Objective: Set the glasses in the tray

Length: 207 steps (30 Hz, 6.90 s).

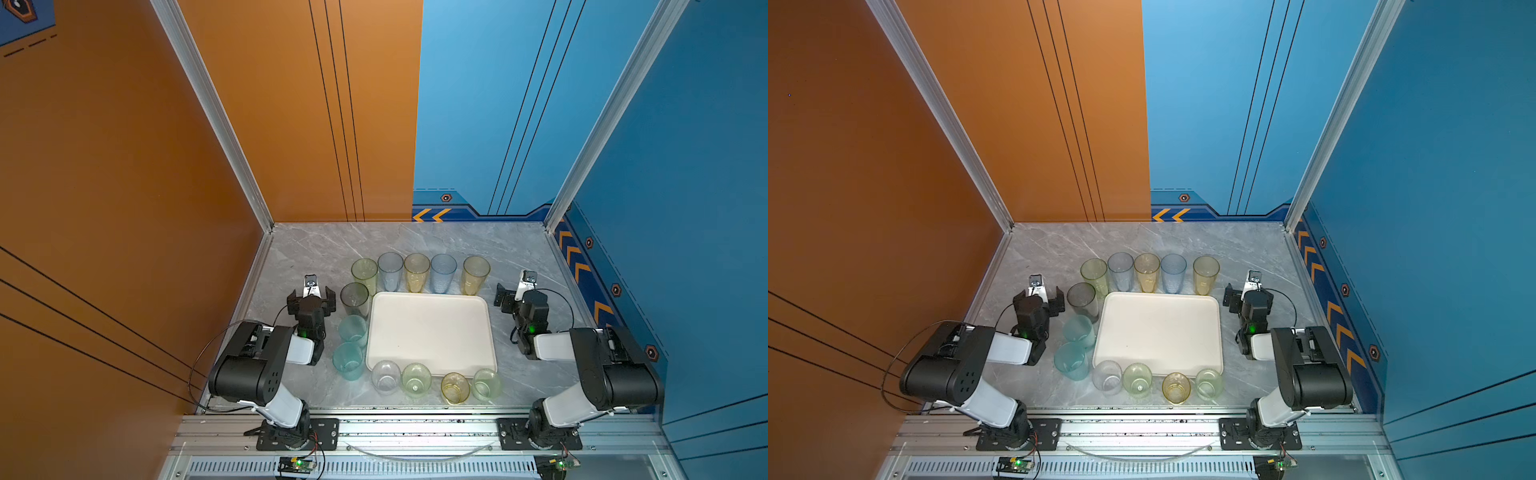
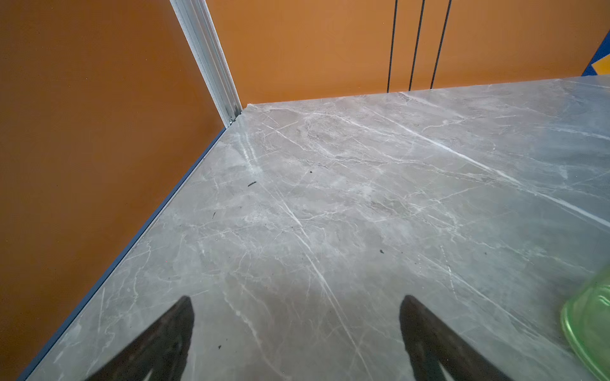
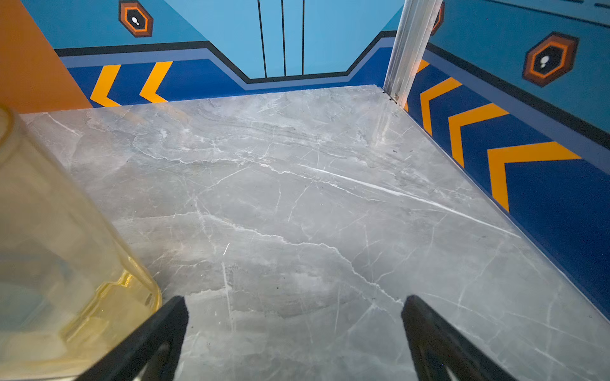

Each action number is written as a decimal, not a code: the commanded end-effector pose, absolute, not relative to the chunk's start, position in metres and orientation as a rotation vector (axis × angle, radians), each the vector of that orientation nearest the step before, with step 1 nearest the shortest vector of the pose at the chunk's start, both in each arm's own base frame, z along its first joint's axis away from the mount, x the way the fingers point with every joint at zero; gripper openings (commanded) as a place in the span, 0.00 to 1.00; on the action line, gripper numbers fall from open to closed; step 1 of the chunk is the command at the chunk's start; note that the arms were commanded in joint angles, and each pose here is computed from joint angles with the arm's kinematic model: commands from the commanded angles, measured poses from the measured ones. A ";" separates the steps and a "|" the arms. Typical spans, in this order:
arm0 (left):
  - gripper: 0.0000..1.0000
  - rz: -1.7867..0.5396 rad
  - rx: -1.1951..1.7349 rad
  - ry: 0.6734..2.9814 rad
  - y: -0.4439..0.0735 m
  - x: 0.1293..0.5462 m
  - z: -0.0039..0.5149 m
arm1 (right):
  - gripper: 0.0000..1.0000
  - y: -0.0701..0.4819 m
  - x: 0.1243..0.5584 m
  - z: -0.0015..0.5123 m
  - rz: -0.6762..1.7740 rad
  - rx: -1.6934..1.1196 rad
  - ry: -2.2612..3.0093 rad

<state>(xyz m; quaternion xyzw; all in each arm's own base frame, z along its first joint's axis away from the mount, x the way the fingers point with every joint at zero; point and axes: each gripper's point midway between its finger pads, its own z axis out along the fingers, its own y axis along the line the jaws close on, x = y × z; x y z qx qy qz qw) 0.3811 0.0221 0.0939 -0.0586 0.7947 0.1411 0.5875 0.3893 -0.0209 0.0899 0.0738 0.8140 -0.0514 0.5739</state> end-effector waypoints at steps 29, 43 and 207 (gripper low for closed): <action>0.98 0.304 -0.126 1.843 0.020 0.387 0.098 | 1.00 -0.022 0.393 0.094 -0.138 0.170 1.894; 0.60 0.247 -0.160 1.880 0.029 0.390 0.096 | 0.69 -0.025 0.392 0.095 -0.144 0.192 1.895; 0.42 0.005 -0.070 2.206 -0.038 0.332 0.216 | 0.00 0.369 0.374 0.114 0.252 -0.493 2.695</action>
